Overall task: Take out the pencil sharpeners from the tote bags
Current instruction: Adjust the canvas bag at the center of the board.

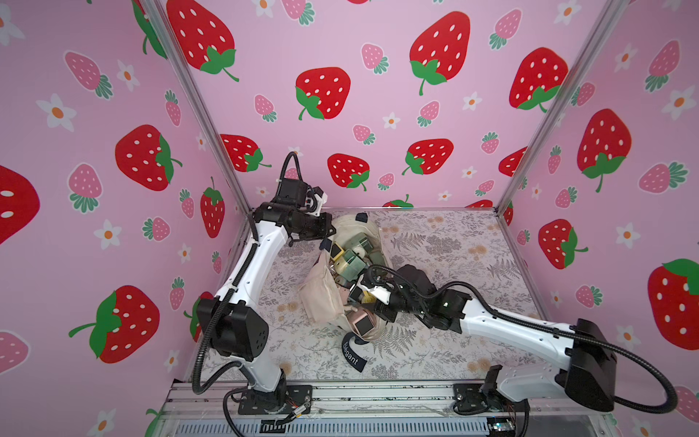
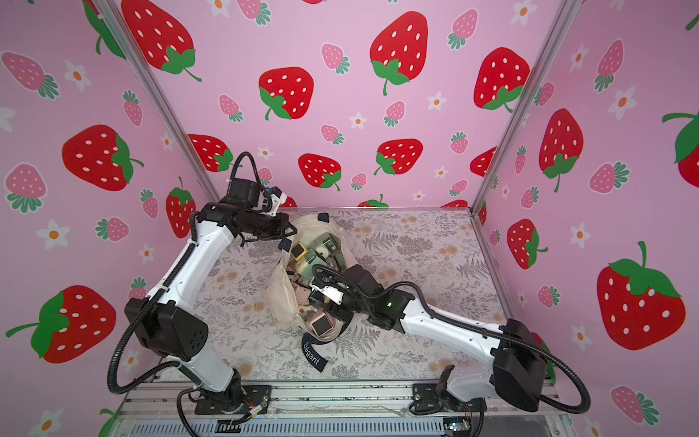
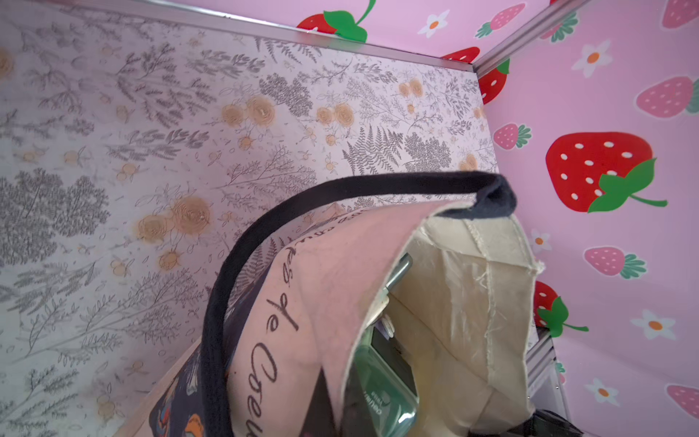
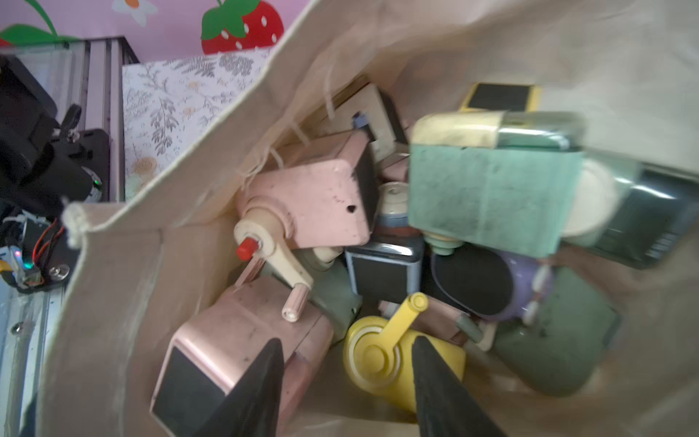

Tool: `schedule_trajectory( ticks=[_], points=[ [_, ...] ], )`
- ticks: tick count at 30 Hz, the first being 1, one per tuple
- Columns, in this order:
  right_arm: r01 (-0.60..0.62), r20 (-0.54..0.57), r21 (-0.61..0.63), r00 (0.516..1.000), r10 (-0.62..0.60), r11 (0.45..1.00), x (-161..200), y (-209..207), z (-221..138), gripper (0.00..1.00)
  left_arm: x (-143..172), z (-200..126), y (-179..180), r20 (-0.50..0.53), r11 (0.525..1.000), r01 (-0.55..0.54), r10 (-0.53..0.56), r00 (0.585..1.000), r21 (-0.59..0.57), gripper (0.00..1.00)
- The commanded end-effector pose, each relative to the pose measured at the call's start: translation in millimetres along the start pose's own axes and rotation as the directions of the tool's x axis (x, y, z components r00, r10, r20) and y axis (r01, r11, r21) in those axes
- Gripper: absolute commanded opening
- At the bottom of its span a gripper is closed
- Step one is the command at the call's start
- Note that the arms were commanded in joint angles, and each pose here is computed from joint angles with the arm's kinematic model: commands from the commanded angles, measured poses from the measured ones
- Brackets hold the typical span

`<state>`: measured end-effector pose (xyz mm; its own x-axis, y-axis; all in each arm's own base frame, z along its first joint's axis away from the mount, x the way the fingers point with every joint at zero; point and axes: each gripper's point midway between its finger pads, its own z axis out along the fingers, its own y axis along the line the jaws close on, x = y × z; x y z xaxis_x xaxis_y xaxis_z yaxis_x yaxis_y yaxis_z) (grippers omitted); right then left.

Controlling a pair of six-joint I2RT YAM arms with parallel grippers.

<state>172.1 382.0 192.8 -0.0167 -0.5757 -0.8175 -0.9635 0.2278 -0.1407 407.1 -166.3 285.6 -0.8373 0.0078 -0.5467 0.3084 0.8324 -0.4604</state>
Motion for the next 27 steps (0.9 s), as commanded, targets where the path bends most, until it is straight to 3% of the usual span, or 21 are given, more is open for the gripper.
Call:
schedule_trajectory(
  ticks=[1, 5, 8, 14, 17, 24, 27],
  points=[
    [0.083, -0.014, -0.091, 0.996, -0.084, 0.992, -3, 23, 15, 0.54, -48, -46, -44, 0.204, 0.983, -0.171, 0.154, 0.967, 0.064, 0.0],
    [0.156, -0.075, -0.156, 0.983, -0.169, 0.975, 12, 48, 44, 0.52, -44, -52, -51, 0.234, 0.972, -0.206, 0.175, 0.956, 0.111, 0.0],
    [0.23, -0.12, -0.125, 0.962, -0.245, 0.965, 13, 57, 58, 0.49, -30, -49, -51, 0.242, 0.966, -0.227, 0.192, 0.951, 0.125, 0.0],
    [0.234, -0.082, -0.015, 0.969, -0.234, 0.972, 1, 41, 41, 0.51, -16, -49, -38, 0.252, 0.975, -0.204, 0.176, 0.952, 0.091, 0.0],
    [0.231, -0.086, -0.039, 0.969, -0.233, 0.972, 4, 42, 29, 0.67, -9, -51, -36, 0.256, 0.974, -0.216, 0.191, 0.948, 0.074, 0.0],
    [0.273, -0.135, -0.159, 0.946, -0.295, 0.949, 15, 56, 9, 0.79, 0, -58, -35, 0.273, 0.974, -0.224, 0.204, 0.94, 0.044, 0.0],
    [0.26, -0.116, 0.02, 0.96, -0.256, 0.965, 2, 27, 6, 0.81, 2, -59, -33, 0.279, 0.975, -0.22, 0.202, 0.939, 0.034, 0.0]
  ],
)
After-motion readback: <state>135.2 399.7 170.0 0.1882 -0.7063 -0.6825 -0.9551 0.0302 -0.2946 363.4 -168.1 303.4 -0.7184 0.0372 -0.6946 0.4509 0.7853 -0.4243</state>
